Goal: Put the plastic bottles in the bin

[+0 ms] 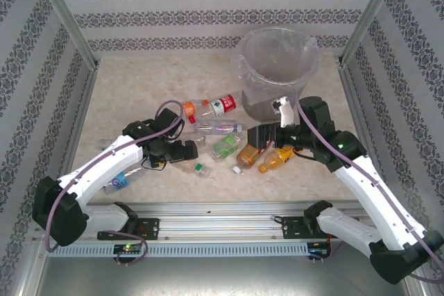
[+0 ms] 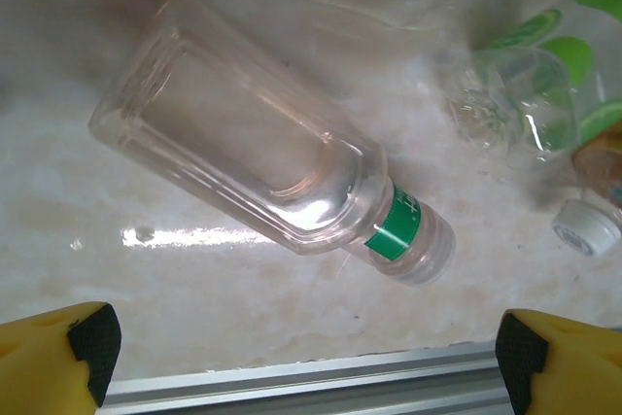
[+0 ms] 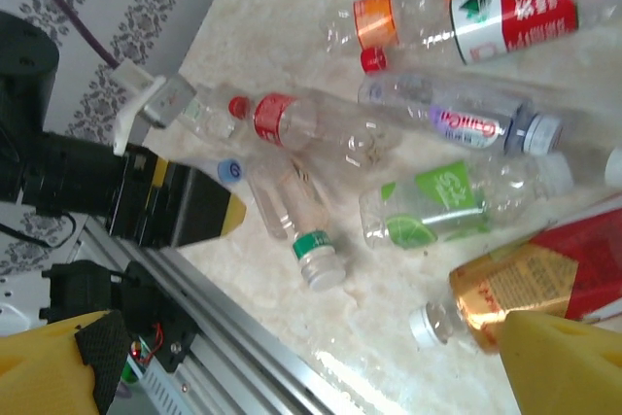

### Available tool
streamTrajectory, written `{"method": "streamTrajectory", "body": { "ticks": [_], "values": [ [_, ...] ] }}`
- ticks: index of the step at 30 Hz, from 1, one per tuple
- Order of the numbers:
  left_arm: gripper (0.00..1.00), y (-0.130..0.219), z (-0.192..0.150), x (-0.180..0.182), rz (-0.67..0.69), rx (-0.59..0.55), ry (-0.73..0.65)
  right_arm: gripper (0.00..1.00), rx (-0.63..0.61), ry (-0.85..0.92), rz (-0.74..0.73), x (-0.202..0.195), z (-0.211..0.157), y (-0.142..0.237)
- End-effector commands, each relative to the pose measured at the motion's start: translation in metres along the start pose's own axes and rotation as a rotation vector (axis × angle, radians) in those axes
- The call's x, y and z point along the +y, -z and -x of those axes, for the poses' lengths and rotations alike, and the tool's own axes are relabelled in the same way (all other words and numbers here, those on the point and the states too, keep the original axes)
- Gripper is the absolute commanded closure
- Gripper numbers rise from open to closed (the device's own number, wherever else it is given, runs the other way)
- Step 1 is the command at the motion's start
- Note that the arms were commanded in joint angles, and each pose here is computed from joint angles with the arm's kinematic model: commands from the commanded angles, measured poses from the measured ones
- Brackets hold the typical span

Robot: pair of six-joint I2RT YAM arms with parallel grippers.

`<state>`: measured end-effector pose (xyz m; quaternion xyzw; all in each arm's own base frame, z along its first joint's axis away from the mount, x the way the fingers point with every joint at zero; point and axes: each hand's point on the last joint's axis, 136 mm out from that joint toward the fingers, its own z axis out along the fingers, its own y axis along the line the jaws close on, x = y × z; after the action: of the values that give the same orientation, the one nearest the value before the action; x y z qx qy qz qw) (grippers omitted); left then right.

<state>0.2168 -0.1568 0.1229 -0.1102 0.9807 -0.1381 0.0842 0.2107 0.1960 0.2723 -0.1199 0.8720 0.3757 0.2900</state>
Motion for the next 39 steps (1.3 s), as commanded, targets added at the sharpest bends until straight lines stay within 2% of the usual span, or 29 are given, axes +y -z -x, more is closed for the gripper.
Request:
{"method": "streamTrajectory", "body": {
  "ticks": [1, 8, 17, 28, 39],
  "values": [
    [0.00, -0.013, 0.006, 0.004, 0.023, -0.010, 0.190, 0.02, -0.009, -0.023, 0.021, 0.002, -0.010, -0.002],
    [0.00, -0.034, 0.016, 0.001, 0.020, -0.021, 0.333, 0.02, 0.005, -0.042, 0.034, 0.001, -0.024, -0.011],
    [0.05, -0.064, 0.017, 0.010, 0.052, 0.002, 0.421, 0.02, 0.017, -0.031, 0.031, 0.002, -0.032, -0.016],
    [0.10, -0.083, 0.017, 0.027, 0.114, 0.009, 0.408, 0.02, 0.032, -0.036, 0.024, -0.003, -0.037, -0.022],
    [0.28, -0.081, 0.012, 0.040, 0.140, 0.021, 0.354, 0.02, 0.060, -0.035, 0.033, -0.001, -0.042, -0.033]
  ]
}}
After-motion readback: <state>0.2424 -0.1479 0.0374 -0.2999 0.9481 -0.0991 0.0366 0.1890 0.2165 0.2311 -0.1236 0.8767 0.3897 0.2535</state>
